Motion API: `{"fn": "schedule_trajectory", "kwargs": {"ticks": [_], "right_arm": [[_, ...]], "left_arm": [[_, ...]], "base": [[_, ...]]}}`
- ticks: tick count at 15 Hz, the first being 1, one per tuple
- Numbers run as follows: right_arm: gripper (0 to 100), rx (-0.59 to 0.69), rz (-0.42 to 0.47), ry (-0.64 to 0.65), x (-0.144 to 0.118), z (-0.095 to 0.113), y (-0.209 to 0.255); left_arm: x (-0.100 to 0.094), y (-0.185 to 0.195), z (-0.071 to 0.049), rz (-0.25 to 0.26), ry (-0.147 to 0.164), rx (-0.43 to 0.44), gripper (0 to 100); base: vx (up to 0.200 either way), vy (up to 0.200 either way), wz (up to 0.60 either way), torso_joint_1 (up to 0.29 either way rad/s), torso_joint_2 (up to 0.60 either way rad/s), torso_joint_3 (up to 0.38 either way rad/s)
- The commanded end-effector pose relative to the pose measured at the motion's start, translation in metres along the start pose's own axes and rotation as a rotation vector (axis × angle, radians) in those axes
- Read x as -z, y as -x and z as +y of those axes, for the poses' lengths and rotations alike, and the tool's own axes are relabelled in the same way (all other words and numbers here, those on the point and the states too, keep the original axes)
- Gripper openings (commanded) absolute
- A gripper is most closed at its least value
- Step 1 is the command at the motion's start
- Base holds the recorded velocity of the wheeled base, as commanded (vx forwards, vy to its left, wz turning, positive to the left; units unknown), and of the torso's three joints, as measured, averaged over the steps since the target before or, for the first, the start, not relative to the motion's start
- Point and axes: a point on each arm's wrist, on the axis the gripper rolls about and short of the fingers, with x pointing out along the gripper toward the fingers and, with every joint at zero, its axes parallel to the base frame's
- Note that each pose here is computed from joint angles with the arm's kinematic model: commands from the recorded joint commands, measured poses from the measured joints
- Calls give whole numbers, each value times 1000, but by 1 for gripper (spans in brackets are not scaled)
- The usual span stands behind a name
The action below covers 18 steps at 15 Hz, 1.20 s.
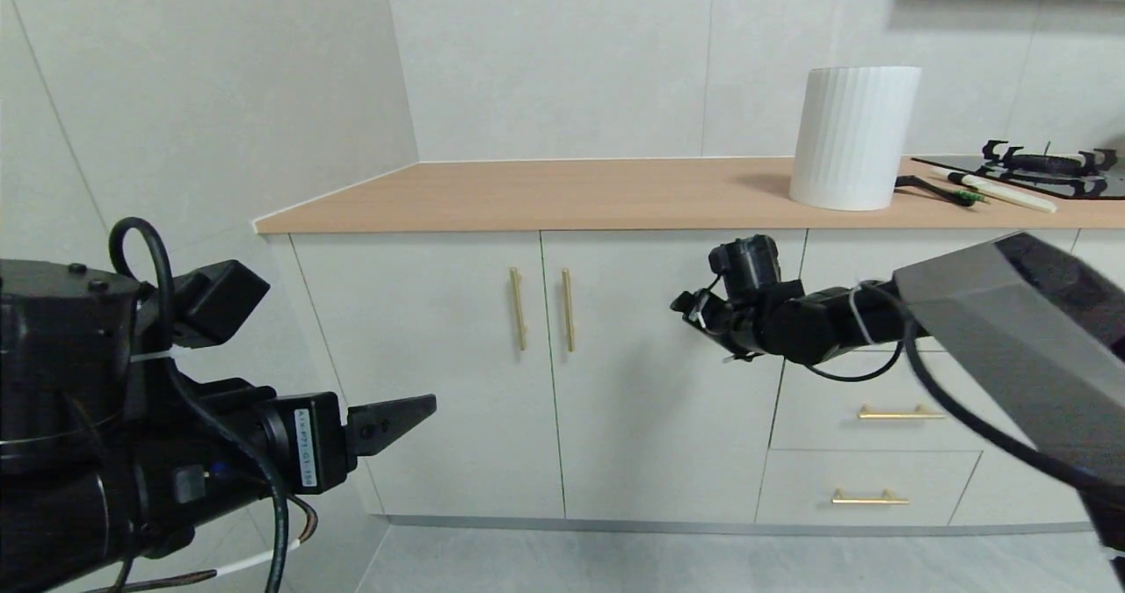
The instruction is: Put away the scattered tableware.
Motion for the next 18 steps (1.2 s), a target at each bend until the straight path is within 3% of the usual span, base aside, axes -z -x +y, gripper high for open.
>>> {"fn": "schedule_trajectory", "kwargs": {"ticks": [1,3,5,7,8,9,11,12,14,16,18], "right_arm": [[100,-173,-48,57,-44,24,132],[100,-216,-102,128,-56,13,198],[100,-215,-150,201,-54,-8,249],[100,-163,-253,280,-49,-48,306],[100,-158,-267,292,-47,-53,314],[100,-183,-359,352,-30,-88,368],[100,-221,-470,418,-9,-124,415],[100,-147,-551,471,7,-151,437],[100,-7,-674,484,34,-181,466],[100,0,-733,500,61,-202,491],[100,84,-747,531,81,-217,499]], "left_arm": [[-2,11,1,-43,-1,17,100],[3,25,6,-72,-38,14,100],[11,54,18,-154,-86,9,100],[25,90,29,-266,-146,38,100],[27,95,30,-279,-147,42,100],[42,121,40,-370,-137,52,100],[61,148,52,-459,-138,35,100],[76,165,59,-495,-133,2,100],[98,187,65,-548,-146,-58,100],[112,200,66,-620,-178,-119,100],[125,210,66,-697,-238,-176,100]], "base": [[0,0,0,0,0,0],[0,0,0,0,0,0],[0,0,0,0,0,0],[0,0,0,0,0,0],[0,0,0,0,0,0],[0,0,0,0,0,0],[0,0,0,0,0,0],[0,0,0,0,0,0],[0,0,0,0,0,0],[0,0,0,0,0,0],[0,0,0,0,0,0]]}}
